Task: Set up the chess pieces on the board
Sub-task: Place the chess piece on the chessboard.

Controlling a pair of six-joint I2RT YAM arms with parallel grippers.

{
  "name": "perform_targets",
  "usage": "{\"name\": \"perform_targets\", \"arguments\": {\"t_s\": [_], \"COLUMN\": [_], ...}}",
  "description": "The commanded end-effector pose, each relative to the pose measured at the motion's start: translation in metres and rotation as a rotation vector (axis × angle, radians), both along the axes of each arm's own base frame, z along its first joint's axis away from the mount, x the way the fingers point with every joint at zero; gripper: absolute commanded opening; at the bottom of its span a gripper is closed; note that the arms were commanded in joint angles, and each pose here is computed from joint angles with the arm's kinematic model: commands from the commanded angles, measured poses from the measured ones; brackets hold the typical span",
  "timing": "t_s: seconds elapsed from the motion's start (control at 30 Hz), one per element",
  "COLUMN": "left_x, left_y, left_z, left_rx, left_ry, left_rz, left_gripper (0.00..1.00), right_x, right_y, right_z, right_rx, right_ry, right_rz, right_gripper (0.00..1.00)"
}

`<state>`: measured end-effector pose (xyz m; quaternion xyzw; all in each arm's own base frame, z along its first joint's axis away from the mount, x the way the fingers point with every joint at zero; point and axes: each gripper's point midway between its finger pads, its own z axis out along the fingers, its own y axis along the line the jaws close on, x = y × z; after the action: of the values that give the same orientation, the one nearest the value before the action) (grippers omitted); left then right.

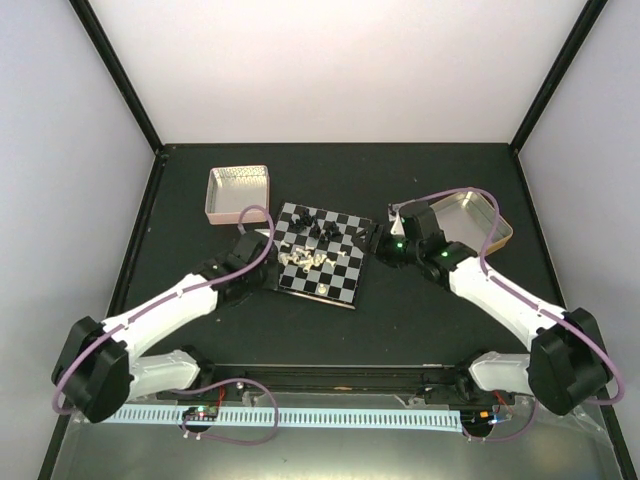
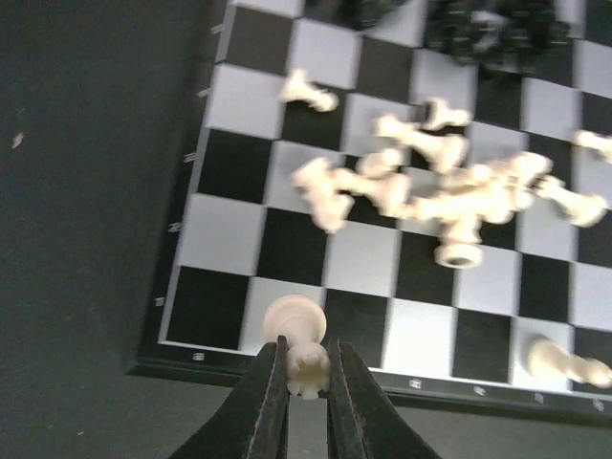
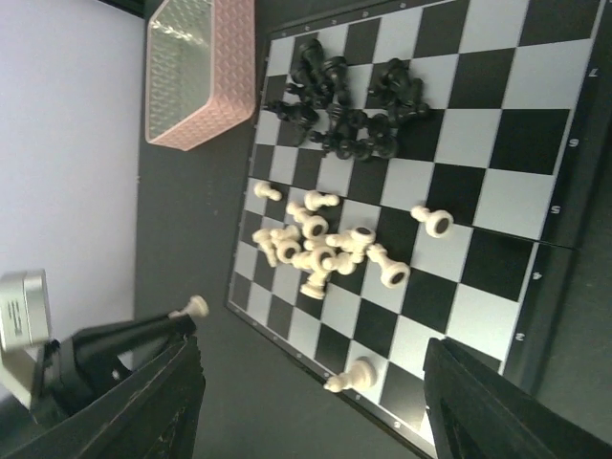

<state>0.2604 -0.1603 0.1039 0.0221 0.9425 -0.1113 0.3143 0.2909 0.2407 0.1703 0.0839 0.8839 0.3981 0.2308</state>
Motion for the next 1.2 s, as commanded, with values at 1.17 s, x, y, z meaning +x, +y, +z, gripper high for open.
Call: {"name": "perform_targets", "arguments": {"t_s": [1.17], "left_x": [0.001], "left_y": [0.045], "left_z": [-0.066], "left_rx": [0.065], "left_ry": [0.47], "left_rz": [0.185], "left_gripper": [0.02], "right_x": [-0.005], "right_y": [-0.001], "right_z": [-0.032], "right_rx": [-0.107], "right_ry": [0.025], "right_rz": [0.093], "right_gripper": [0.64]}}
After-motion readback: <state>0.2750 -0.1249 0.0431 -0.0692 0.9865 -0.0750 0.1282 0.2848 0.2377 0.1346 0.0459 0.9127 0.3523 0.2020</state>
